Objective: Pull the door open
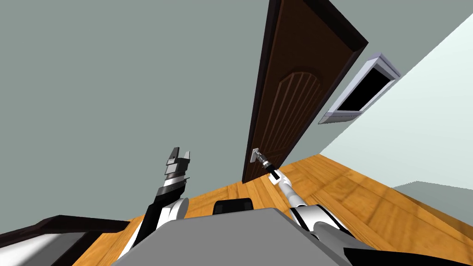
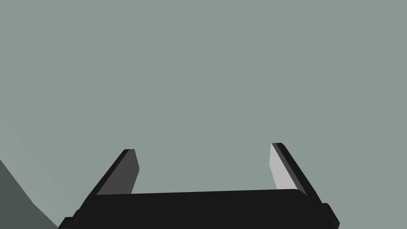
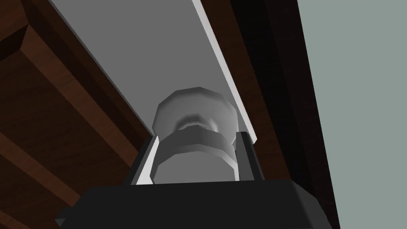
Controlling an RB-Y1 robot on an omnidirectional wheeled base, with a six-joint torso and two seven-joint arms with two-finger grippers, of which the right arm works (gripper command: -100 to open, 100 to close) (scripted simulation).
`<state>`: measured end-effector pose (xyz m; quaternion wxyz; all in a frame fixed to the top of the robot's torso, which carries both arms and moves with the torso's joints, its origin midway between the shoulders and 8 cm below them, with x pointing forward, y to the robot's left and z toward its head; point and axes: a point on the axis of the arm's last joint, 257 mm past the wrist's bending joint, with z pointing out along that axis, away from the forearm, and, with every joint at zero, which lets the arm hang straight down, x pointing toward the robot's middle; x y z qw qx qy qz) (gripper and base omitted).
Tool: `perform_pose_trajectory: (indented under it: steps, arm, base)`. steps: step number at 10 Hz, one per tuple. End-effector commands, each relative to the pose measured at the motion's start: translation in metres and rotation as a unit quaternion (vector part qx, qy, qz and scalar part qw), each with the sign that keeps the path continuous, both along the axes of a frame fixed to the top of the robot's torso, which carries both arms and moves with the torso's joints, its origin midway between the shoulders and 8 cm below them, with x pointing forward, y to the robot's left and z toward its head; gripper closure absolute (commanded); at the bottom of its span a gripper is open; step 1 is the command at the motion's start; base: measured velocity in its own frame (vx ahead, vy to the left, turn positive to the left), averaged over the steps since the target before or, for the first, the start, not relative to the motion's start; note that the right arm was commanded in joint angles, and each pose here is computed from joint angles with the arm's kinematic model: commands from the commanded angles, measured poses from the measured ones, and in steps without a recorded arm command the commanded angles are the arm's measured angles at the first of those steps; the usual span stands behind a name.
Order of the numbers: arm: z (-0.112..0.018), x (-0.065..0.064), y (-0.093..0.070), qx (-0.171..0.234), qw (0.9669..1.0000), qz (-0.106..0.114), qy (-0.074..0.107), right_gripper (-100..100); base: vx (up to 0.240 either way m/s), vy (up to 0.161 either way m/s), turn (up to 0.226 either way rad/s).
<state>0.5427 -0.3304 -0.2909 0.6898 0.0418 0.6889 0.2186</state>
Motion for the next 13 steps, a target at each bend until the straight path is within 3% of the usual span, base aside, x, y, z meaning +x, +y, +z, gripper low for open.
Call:
perform_pose_trajectory:
  steps: [1, 3, 5, 6, 9, 10, 11, 13]
  arm:
    - [0.0095, 0.0048, -0.01, 0.035, 0.9993, -0.011, -0.001, 100]
    - [0.0122, 0.0073, -0.0115, 0.082, 0.9965, -0.017, 0.003, 100]
    - [0.0149, 0.01, -0.0133, 0.131, 0.9911, -0.024, 0.007, 100]
    - [0.0149, 0.01, -0.0133, 0.133, 0.9907, -0.024, 0.008, 100]
    - [0.0186, 0.014, -0.016, 0.208, 0.9774, -0.033, 0.013, 100]
    - [0.0178, 0.0089, -0.0161, 0.158, 0.9871, -0.027, 0.007, -100]
    - [0.0178, 0.0089, -0.0161, 0.158, 0.9871, -0.027, 0.007, -100]
    - [0.016, 0.0041, -0.0191, 0.12, 0.9925, -0.024, 0.004, -100]
  base:
    - [-0.076, -0.084, 0.13]
    - [-0.08, -0.078, 0.116]
    - [-0.07, -0.097, 0.124]
    - [-0.047, -0.061, 0.046]
    - [-0.064, -0.077, 0.103]
    - [-0.059, -0.013, -0.051]
    - [-0.029, 0.048, -0.082]
    - [-0.015, 0.059, -0.045]
